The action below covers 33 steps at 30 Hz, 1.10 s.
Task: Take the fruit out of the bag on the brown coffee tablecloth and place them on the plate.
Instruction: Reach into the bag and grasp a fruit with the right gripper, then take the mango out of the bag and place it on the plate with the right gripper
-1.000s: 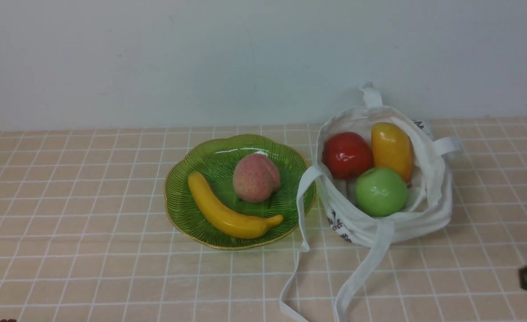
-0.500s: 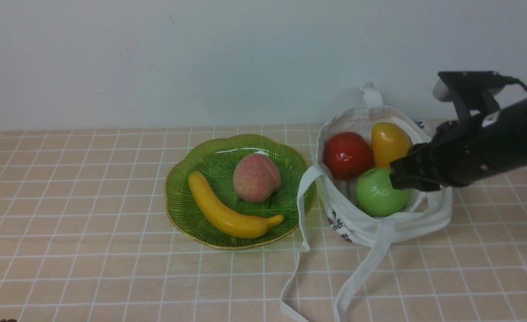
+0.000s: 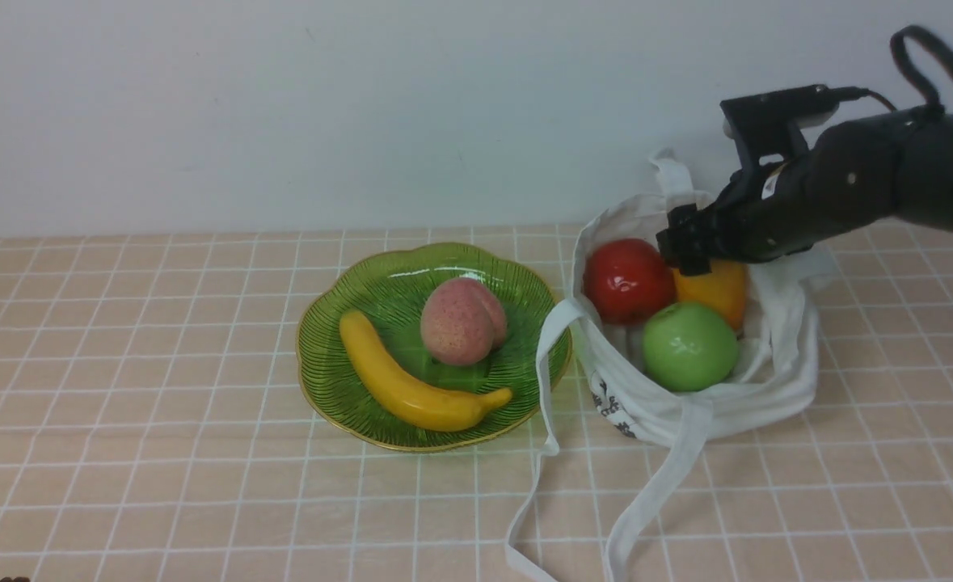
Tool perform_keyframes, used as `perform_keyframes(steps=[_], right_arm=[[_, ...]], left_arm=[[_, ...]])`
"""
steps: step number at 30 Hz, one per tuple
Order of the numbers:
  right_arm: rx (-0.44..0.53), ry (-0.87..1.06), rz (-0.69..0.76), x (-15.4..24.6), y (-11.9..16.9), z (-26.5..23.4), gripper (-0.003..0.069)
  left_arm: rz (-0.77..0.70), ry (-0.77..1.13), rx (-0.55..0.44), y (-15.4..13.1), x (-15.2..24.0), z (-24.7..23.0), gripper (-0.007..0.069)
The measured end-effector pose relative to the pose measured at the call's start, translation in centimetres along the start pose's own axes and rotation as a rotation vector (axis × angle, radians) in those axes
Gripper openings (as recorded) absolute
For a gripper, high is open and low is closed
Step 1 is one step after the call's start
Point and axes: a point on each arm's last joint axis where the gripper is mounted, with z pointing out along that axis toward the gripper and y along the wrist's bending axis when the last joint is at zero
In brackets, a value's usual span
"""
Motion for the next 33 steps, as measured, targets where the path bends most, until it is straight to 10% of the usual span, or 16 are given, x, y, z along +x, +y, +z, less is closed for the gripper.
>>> perform_keyframes(steps=[19, 33], right_arm=[[0.009, 0.024, -0.013, 0.3, -0.1, 0.3, 0.0517], [-0.067, -0.216, 0.086, -4.4, 0.7, -14.7, 0.0517]], left_arm=[[0.0, 0.0, 0.0, 0.0, 0.0, 0.0, -0.0008], [0.0, 0.0, 0.0, 0.0, 0.0, 0.0, -0.0008]])
